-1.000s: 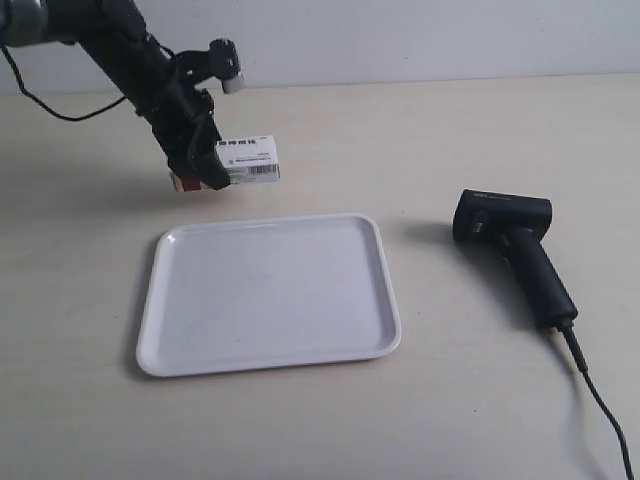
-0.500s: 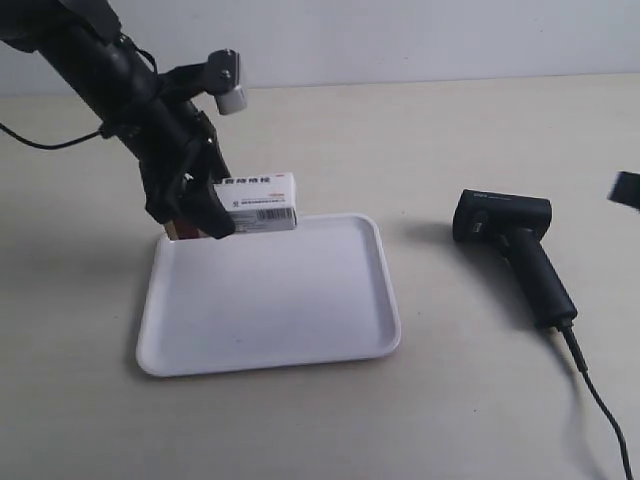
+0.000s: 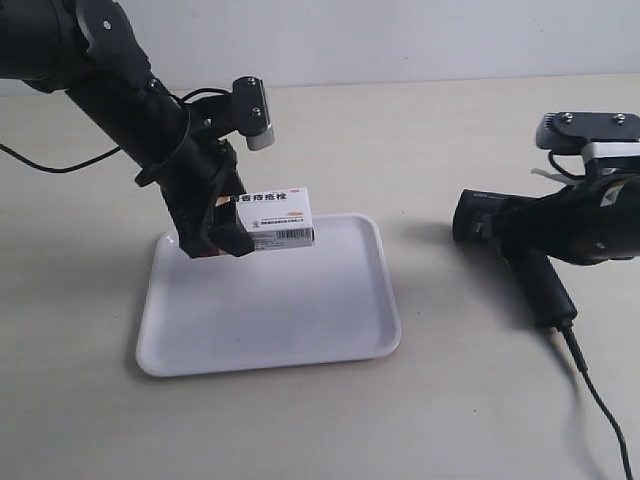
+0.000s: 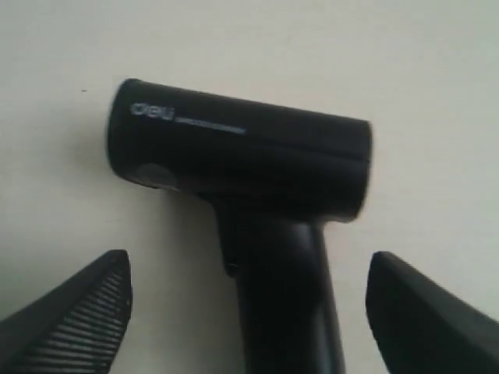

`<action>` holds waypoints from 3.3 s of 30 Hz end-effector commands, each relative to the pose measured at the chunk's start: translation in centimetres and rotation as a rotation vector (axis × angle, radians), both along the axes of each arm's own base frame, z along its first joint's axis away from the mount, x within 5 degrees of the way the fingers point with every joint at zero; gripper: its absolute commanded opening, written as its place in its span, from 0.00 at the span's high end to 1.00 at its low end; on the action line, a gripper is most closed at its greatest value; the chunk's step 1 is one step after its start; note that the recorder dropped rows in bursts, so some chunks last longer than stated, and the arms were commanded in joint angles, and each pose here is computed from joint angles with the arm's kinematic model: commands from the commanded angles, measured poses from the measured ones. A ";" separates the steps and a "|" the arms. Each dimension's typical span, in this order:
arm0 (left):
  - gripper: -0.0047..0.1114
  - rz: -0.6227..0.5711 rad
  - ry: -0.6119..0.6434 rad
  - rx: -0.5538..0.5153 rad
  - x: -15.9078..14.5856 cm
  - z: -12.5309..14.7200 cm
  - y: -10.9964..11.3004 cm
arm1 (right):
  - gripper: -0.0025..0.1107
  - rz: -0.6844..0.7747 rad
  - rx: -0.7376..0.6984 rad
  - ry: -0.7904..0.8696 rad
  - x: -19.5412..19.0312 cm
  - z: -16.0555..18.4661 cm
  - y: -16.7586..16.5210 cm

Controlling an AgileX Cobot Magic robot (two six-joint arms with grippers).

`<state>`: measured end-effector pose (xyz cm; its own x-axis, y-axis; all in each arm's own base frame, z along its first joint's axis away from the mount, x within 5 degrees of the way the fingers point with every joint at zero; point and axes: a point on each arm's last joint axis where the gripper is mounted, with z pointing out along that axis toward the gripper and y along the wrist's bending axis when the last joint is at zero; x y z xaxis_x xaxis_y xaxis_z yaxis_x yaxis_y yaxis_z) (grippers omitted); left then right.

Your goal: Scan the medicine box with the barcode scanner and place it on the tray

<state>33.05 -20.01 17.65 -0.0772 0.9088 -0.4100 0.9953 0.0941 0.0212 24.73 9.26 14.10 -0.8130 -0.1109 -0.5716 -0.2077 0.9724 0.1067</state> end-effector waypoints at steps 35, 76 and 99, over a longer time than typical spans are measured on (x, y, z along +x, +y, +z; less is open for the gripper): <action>0.94 0.102 0.071 0.018 -0.3 -1.0 0.3 | 0.98 0.178 -0.052 -0.060 -0.9 2.2 1.6; 0.94 -0.058 -0.023 -0.127 -1.9 -5.6 0.8 | 0.98 0.125 -0.091 -0.072 1.4 -2.1 0.7; 0.05 0.088 0.076 -0.181 -2.2 -4.4 0.5 | 0.34 0.035 -0.055 -0.035 1.7 -3.9 0.7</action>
<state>31.02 -19.43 11.10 -0.1965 0.8282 -0.5248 0.9804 0.1746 -0.0915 26.28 10.03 9.61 -0.7947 -0.2059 -0.5710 -0.2703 0.9623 0.0292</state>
